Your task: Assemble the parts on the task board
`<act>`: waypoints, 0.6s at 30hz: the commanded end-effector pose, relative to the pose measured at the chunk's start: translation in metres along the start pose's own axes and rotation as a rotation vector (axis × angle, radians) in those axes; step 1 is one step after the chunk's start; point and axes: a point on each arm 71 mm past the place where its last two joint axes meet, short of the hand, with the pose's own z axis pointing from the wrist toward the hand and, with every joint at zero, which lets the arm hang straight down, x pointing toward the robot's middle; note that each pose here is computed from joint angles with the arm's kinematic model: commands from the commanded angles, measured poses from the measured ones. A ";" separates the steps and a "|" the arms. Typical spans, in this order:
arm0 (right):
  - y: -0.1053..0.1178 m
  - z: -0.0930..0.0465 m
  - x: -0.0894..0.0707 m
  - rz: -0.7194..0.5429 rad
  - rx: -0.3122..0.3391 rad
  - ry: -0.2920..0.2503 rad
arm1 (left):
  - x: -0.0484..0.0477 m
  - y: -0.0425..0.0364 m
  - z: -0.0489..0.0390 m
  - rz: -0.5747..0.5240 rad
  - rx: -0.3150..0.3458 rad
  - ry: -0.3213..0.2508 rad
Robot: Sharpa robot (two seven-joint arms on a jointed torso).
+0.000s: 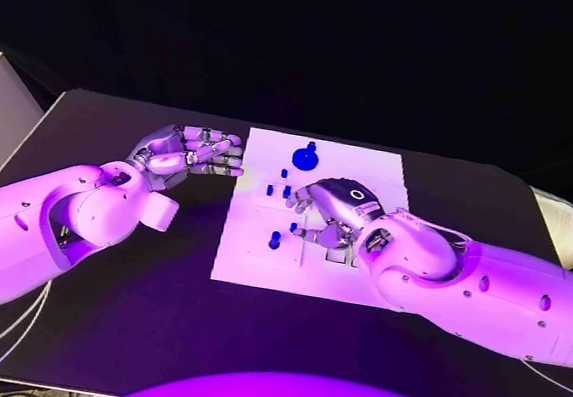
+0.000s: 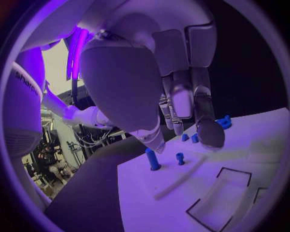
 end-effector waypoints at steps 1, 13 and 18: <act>-0.014 -0.005 -0.019 0.235 0.064 -0.074 | -0.0001 -0.0002 -0.0004 -0.006 0.005 0.011; -0.090 -0.037 -0.053 0.374 0.362 0.033 | -0.0002 0.0017 -0.0004 -0.009 0.009 0.011; -0.111 -0.056 -0.052 0.378 0.492 0.098 | -0.0011 0.0021 -0.0010 -0.008 0.009 0.007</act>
